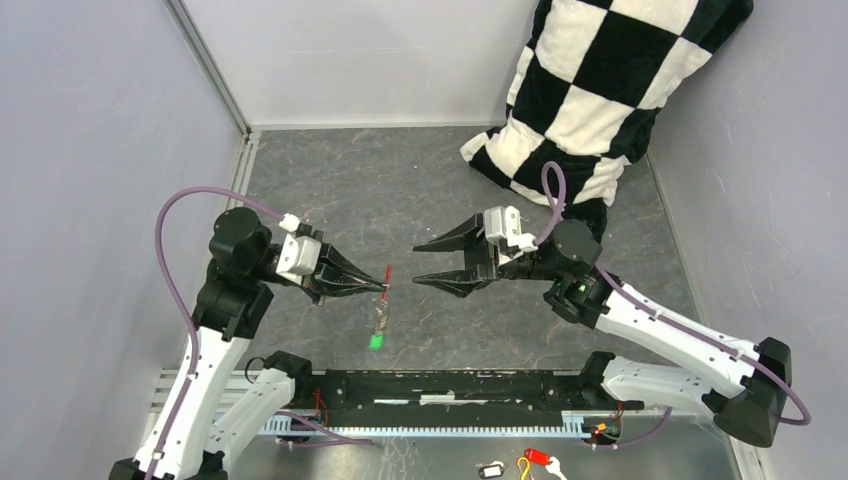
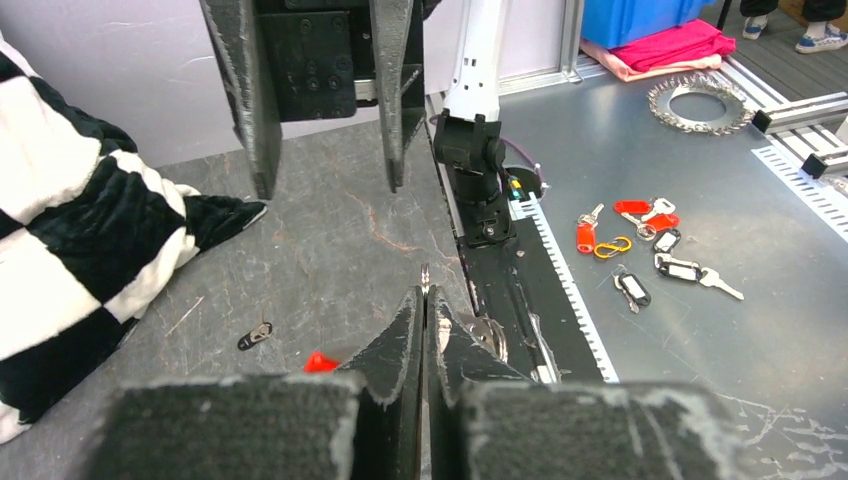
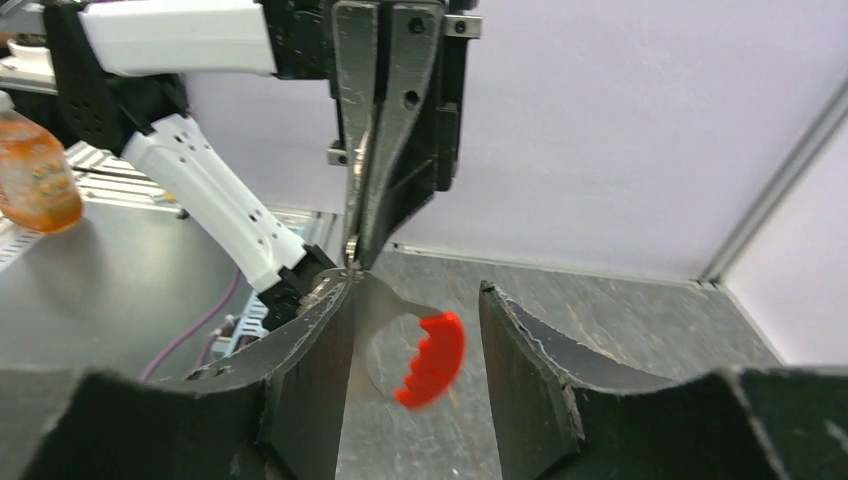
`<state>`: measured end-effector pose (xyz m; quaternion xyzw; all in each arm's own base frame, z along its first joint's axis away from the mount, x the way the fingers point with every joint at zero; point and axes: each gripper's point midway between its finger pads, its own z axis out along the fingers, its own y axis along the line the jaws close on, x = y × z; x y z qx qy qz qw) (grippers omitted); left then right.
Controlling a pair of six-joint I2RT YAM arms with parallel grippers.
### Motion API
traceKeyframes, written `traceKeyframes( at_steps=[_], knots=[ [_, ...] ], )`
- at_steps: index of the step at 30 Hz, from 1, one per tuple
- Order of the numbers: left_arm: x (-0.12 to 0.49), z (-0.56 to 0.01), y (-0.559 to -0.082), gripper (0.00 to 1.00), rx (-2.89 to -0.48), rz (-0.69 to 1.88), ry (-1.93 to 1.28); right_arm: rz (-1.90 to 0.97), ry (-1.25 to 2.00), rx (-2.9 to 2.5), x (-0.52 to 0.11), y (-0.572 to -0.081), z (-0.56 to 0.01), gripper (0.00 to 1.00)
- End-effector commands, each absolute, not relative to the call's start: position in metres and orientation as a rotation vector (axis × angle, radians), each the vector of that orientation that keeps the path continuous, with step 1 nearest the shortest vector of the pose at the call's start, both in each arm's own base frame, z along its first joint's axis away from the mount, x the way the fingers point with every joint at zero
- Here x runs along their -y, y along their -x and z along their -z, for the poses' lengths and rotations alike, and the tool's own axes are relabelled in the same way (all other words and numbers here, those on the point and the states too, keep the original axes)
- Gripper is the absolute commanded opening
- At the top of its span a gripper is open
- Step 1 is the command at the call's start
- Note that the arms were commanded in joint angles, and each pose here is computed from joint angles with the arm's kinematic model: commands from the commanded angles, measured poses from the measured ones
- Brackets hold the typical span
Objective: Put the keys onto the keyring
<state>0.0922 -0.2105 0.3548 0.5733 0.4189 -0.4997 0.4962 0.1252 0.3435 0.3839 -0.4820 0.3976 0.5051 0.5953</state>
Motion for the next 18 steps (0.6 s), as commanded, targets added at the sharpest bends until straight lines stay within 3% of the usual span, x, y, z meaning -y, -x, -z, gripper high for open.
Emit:
traceKeyframes(
  at_steps=[1,18],
  knots=[
    [0.210,-0.374,-0.088,0.02,-0.923,1.173,-1.426,-1.275,1.102,-0.782,-0.343,-0.102,-0.404,0.53],
    [0.213,-0.379,-0.102,0.02,-0.949,1.120,-1.390,-1.320,1.084,-0.875,-0.372,-0.102,-0.390,0.31]
  ],
)
